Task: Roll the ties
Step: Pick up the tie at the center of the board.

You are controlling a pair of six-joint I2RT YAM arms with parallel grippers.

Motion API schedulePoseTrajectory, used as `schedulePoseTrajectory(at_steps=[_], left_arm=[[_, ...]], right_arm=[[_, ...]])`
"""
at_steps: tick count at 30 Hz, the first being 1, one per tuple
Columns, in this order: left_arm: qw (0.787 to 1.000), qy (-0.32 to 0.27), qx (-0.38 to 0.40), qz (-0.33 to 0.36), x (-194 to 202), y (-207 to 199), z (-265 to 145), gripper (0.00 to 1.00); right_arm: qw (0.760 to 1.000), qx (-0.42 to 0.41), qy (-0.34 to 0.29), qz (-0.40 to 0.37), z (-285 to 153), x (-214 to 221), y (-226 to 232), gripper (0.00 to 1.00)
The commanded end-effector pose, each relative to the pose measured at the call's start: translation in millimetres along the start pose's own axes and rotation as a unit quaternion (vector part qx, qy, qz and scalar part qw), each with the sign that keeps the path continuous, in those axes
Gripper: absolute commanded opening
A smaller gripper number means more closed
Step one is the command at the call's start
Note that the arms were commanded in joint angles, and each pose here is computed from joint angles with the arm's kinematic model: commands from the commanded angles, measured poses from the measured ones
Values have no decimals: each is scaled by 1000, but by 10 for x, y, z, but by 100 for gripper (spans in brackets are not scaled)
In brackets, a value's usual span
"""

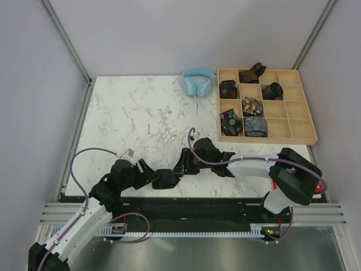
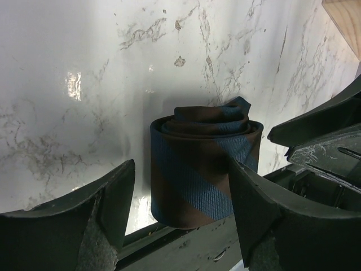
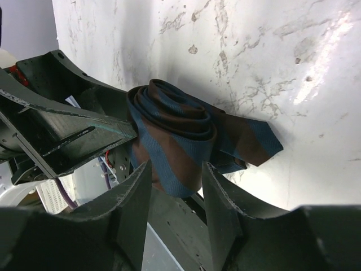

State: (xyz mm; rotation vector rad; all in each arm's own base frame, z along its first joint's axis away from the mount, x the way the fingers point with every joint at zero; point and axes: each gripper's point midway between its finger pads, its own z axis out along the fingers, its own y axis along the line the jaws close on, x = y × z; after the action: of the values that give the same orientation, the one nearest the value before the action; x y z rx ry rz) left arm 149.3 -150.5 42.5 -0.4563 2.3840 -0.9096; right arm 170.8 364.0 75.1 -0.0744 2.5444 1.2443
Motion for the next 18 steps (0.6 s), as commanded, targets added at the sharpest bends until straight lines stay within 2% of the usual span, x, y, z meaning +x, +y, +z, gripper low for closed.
schedulePoseTrajectory(at_steps=[1, 18], left_arm=[[999, 3, 21, 24, 17, -52, 15, 72], [998, 16, 38, 37, 91, -81, 59, 67]], right_arm=[[999, -30, 6, -9, 62, 85, 87, 48], [1000, -5, 29, 8, 285, 313, -230, 42]])
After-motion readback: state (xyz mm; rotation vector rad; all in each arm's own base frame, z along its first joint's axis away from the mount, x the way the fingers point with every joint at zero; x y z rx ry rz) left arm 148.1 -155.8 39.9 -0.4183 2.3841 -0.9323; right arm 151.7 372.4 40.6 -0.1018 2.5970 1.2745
